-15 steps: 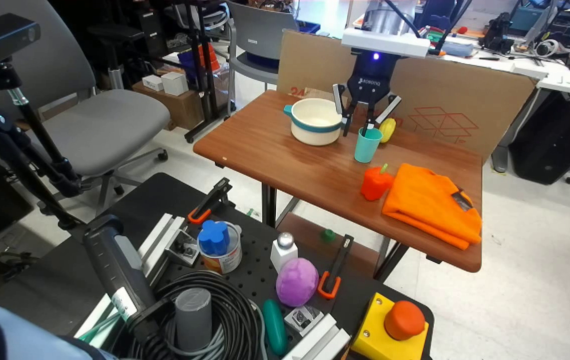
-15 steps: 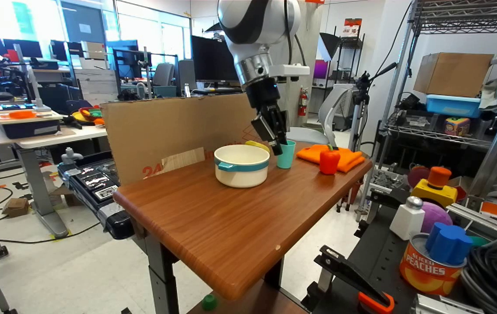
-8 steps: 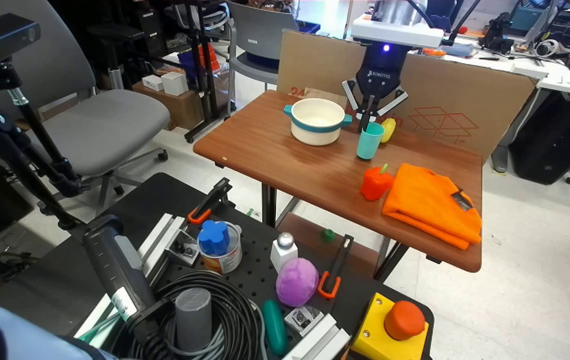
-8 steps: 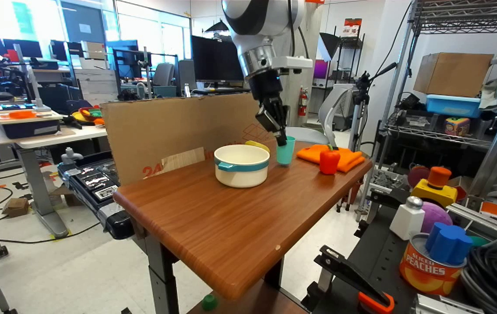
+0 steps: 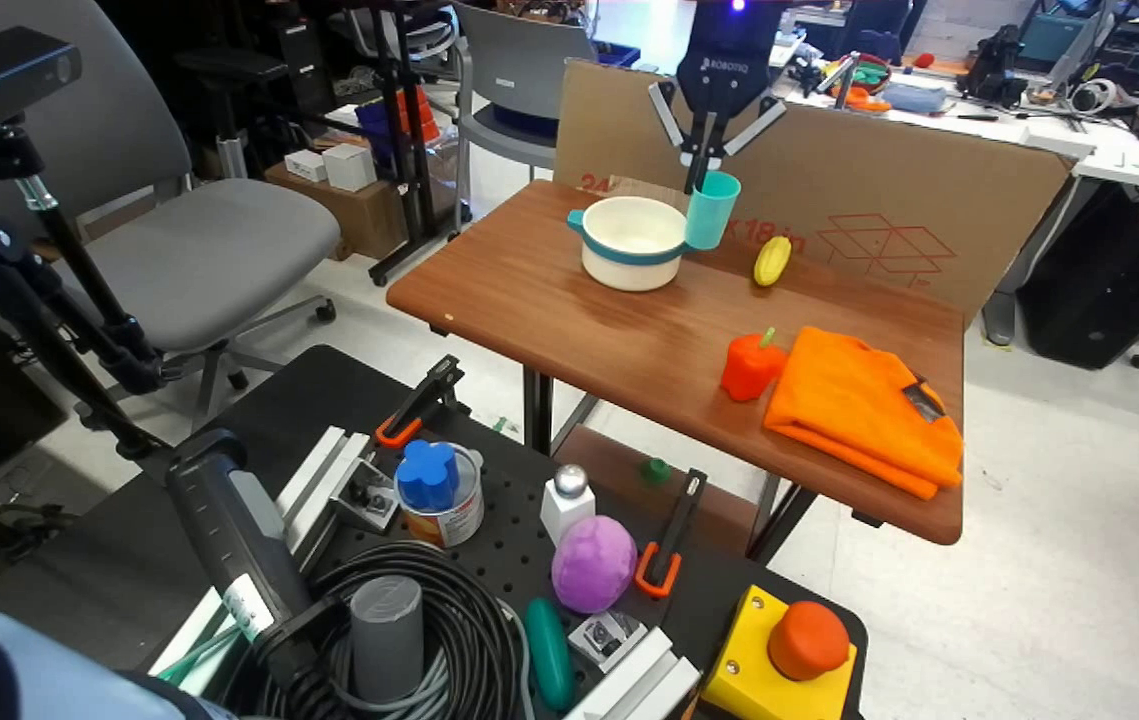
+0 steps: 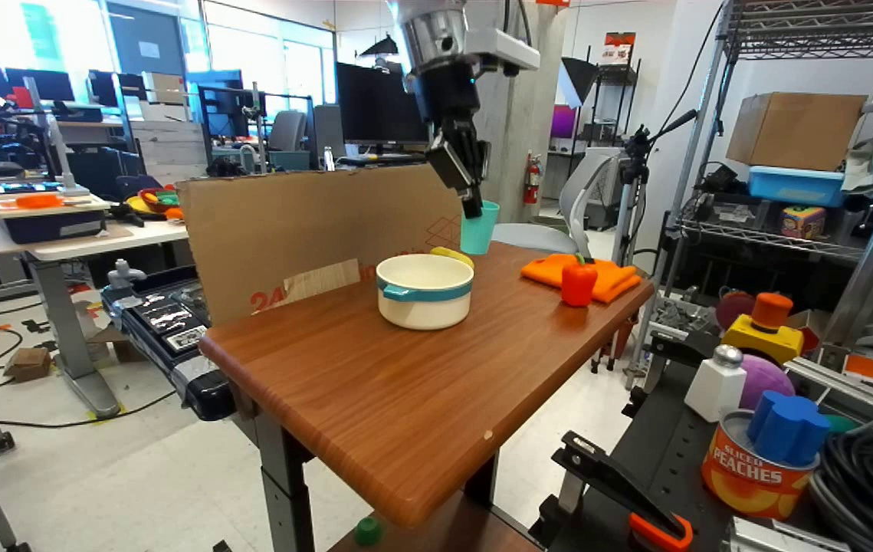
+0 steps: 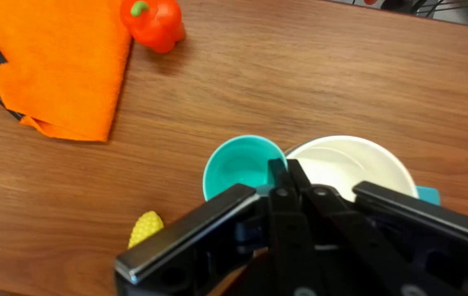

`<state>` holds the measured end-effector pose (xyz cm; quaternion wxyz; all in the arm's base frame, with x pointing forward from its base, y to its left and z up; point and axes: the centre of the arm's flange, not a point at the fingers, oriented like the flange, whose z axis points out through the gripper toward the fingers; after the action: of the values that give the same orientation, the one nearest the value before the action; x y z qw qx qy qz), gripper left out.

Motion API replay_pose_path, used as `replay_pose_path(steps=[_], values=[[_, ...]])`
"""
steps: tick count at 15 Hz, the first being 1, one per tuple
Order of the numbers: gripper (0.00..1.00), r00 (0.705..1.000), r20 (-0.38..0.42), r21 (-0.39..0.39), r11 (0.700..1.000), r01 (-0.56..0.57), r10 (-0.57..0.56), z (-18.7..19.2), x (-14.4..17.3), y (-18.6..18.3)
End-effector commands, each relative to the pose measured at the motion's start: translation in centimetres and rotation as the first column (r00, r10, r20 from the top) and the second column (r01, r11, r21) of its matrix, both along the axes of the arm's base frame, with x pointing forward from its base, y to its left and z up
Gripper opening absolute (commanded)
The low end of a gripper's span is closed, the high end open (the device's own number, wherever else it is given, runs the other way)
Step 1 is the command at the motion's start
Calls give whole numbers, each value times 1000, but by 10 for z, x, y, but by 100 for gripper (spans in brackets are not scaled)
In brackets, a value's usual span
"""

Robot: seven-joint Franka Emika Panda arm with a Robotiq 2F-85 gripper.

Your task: Put the blue cup inside the white pot

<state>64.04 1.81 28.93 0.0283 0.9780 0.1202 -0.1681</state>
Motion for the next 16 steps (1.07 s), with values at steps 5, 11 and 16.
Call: replay_pose_path(steps=[5,11,16], values=[[1,994,29,26,994,-106,105,43,-13,65],[1,992,3,26,992,-125,125,20,7,81],[1,992,-25,11,992,-127,127,-8,33,84]])
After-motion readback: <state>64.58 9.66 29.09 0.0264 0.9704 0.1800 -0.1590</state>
